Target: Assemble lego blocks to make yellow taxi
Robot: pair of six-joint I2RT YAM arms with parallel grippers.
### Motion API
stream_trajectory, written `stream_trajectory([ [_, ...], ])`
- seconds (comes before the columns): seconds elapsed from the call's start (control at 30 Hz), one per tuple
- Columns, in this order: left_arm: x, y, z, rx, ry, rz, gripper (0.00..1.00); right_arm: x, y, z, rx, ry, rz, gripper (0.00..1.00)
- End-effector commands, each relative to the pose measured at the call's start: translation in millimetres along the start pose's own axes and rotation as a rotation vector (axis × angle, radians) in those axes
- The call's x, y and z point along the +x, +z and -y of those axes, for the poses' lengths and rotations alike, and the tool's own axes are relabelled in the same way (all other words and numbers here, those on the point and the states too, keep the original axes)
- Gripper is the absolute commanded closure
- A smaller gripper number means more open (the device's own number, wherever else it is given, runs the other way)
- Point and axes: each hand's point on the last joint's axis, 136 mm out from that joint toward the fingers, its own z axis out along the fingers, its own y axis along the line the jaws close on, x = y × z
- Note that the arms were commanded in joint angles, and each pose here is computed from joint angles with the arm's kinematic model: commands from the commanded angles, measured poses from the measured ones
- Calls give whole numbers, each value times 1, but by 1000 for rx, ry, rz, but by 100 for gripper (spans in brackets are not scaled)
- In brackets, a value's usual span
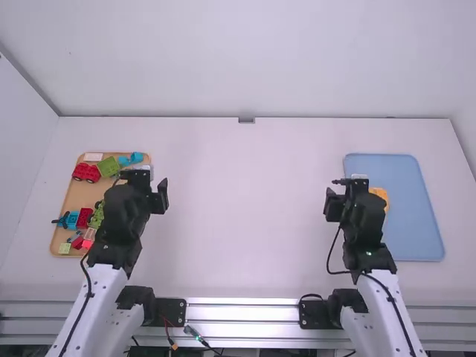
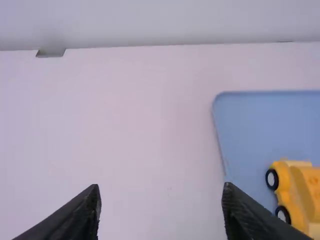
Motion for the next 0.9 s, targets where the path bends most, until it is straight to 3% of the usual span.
stream_trajectory([
  [0.0, 11, -6, -2, -13, 1, 12, 43, 16, -4, 0, 2, 5, 0, 44],
  [0.5, 94, -15, -2, -13, 1, 12, 75, 97, -8, -1, 2, 5, 6, 76],
  [0.63, 112, -14, -2, -13, 1, 16, 83, 80, -13, -1, 2, 4, 84, 83],
  [0.87, 87, -23, -2, -13, 1, 131, 94, 55, -24, -1, 2, 2, 202, 95],
])
